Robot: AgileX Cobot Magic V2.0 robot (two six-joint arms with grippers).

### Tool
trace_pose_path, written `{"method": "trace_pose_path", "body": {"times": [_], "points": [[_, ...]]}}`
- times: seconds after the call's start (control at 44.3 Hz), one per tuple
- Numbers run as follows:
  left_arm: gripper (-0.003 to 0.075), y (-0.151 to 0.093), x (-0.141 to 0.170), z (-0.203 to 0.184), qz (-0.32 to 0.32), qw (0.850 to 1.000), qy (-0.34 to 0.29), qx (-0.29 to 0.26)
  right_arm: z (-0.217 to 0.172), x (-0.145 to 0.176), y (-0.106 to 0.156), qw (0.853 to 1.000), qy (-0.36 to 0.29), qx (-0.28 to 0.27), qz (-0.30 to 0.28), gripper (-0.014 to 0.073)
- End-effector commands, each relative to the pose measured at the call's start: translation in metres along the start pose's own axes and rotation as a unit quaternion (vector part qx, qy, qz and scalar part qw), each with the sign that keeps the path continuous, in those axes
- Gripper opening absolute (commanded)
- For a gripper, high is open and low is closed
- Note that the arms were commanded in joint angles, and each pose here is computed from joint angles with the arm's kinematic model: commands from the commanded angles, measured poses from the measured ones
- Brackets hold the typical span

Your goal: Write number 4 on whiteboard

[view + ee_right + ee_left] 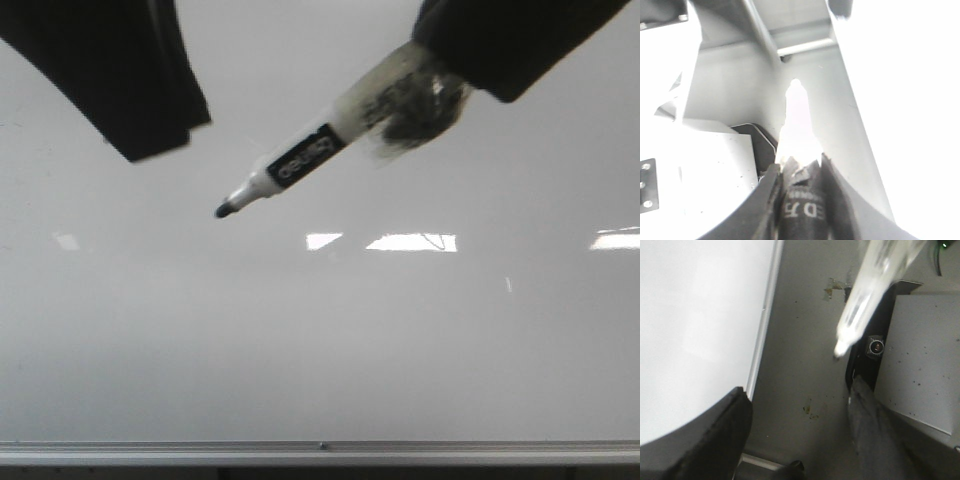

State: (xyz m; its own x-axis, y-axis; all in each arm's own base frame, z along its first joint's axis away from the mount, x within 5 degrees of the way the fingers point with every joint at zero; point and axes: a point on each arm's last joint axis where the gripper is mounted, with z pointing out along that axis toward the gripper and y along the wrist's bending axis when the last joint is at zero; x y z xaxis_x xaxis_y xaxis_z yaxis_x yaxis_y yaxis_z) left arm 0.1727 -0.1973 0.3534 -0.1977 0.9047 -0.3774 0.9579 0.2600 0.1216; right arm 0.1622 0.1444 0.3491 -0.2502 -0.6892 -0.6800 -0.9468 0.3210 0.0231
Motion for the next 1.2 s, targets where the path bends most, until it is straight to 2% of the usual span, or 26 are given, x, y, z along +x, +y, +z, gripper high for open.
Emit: {"method": "trace_pose_path", "body": {"times": [0.0,0.09,0.203,0.293,0.474,0.61,0.768,1.038,1.174], "points": [[0.0442,0.007,0.011,-0.042,-0.044,0.996,-0.063,-0.047,-0.028,-0.002,-0.001,0.998,-0.032,0.043,0.034,-0.0064],[0.0442,0.012,0.029,-0.067,-0.087,0.988,-0.097,-0.082,-0.047,0.009,-0.004,0.993,-0.029,0.086,0.080,-0.0064],[0.0442,0.010,0.050,-0.085,-0.133,0.976,-0.134,-0.106,-0.074,0.024,-0.004,0.973,-0.033,0.158,0.163,-0.0064],[0.0442,0.006,0.064,-0.088,-0.161,0.968,-0.155,-0.113,-0.095,0.035,0.000,0.947,-0.047,0.222,0.227,-0.0064],[0.0441,-0.002,0.080,-0.080,-0.185,0.962,-0.163,-0.114,-0.116,0.057,0.019,0.903,-0.109,0.303,0.286,-0.0064],[0.0442,-0.002,0.081,-0.078,-0.186,0.963,-0.161,-0.110,-0.100,0.077,0.021,0.887,-0.151,0.328,0.288,-0.0064],[0.0441,-0.001,0.079,-0.079,-0.186,0.960,-0.172,-0.117,-0.080,0.091,0.004,0.866,-0.190,0.361,0.288,-0.0067],[0.0441,0.000,0.079,-0.079,-0.186,0.959,-0.175,-0.119,-0.075,0.082,-0.032,0.831,-0.252,0.409,0.280,-0.0067],[0.0441,0.000,0.079,-0.079,-0.186,0.959,-0.176,-0.120,-0.070,0.077,-0.051,0.828,-0.245,0.414,0.287,-0.0058]]}}
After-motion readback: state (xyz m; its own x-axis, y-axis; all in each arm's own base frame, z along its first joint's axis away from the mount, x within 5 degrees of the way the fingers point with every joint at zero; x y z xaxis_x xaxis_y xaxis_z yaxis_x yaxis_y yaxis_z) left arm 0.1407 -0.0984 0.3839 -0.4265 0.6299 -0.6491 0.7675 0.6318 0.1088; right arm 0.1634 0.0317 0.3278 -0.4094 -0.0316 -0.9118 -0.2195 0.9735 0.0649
